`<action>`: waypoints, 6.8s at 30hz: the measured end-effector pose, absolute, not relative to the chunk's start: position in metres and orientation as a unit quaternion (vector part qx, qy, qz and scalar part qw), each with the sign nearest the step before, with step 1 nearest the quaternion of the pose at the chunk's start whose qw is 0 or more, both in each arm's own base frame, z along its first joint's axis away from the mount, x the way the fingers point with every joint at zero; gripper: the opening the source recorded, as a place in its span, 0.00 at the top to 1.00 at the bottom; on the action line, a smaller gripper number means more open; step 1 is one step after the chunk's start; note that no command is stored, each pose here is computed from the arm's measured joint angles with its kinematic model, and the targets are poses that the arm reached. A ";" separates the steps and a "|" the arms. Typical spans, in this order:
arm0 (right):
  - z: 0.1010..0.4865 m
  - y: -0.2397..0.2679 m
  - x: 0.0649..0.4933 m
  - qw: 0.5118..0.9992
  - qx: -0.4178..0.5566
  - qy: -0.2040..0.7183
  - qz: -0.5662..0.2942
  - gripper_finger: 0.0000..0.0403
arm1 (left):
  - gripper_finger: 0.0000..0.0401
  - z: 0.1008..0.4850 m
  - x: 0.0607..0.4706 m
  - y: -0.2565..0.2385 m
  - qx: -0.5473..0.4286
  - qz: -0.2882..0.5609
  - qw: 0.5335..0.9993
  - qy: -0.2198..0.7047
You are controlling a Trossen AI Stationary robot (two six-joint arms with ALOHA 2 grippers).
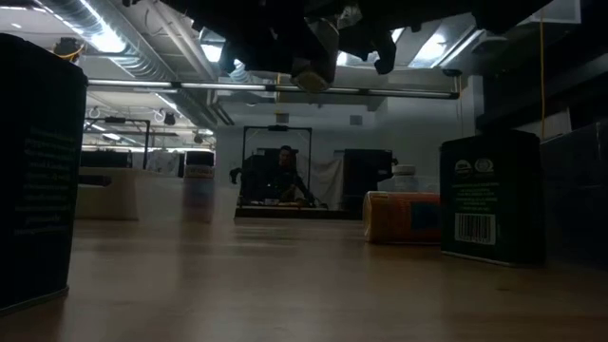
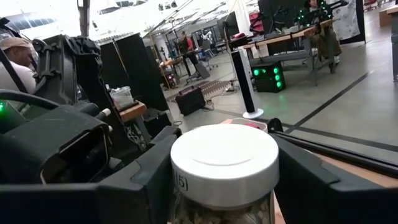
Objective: Sort spices by type
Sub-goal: Put the white seasoning bottle into the right transparent bin, then put the right green seasoning can into the black bin
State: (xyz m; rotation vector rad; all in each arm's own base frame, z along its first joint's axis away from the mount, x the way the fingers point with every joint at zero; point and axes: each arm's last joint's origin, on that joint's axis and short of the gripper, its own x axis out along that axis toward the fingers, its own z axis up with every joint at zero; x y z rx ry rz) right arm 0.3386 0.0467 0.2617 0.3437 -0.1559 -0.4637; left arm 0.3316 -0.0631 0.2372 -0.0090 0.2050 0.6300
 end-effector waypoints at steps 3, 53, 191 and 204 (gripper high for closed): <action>0.262 0.047 0.339 0.956 0.169 -0.076 -0.229 0.47 | 0.50 0.237 0.332 -0.063 -0.005 0.310 0.946 0.100; 0.205 -0.056 0.208 0.790 0.104 0.076 -0.599 0.47 | 0.40 0.258 0.299 -0.067 0.091 0.368 0.912 0.153; 0.274 0.082 0.240 0.973 0.175 0.105 -0.110 0.33 | 0.40 0.227 0.325 -0.083 0.015 -0.092 0.968 0.232; 0.291 0.137 0.255 0.890 0.308 0.294 -0.163 0.33 | 0.40 0.221 0.321 -0.086 0.024 -0.091 0.959 0.267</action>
